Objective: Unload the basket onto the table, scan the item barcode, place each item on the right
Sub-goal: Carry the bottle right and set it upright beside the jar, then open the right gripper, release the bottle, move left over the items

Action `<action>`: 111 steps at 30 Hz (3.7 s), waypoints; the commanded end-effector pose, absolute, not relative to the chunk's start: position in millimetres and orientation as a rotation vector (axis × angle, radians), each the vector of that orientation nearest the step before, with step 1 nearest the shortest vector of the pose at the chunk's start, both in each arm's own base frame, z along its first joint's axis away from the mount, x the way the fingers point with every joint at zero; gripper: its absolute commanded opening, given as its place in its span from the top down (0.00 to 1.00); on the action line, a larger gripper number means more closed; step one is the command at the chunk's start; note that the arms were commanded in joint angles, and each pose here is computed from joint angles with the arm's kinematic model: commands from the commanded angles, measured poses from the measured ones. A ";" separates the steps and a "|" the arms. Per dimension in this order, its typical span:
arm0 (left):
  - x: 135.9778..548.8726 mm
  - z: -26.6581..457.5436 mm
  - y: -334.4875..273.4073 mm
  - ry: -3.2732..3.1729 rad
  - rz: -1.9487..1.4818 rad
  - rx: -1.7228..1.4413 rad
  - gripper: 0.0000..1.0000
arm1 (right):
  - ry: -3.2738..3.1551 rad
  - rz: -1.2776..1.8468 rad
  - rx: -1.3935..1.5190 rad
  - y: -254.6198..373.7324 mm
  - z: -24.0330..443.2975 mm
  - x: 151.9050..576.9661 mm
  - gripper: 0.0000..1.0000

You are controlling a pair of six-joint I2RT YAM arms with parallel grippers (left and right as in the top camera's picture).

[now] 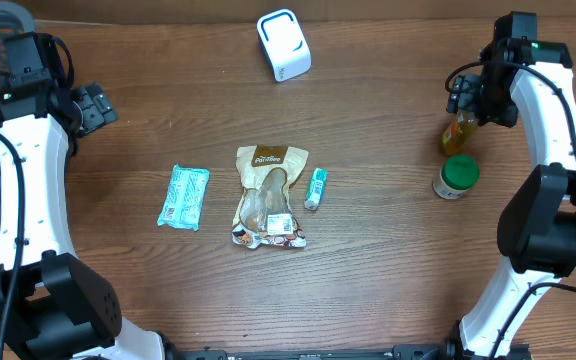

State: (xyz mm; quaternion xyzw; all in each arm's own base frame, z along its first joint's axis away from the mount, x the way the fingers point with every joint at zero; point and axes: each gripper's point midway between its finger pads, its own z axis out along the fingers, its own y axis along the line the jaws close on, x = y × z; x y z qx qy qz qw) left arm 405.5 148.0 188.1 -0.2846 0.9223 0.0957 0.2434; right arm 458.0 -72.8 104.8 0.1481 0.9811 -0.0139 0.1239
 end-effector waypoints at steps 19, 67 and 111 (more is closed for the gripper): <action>406.2 199.1 154.6 2.490 0.283 -0.774 0.01 | 2.558 0.350 0.250 44.5 290.6 402.8 0.12; 406.2 199.1 154.6 2.490 0.283 -0.774 0.00 | 2.645 0.542 0.029 121.5 275.5 387.5 0.00; 406.2 199.1 154.6 2.490 0.283 -0.774 0.00 | 2.567 0.551 0.012 124.5 285.4 402.8 0.00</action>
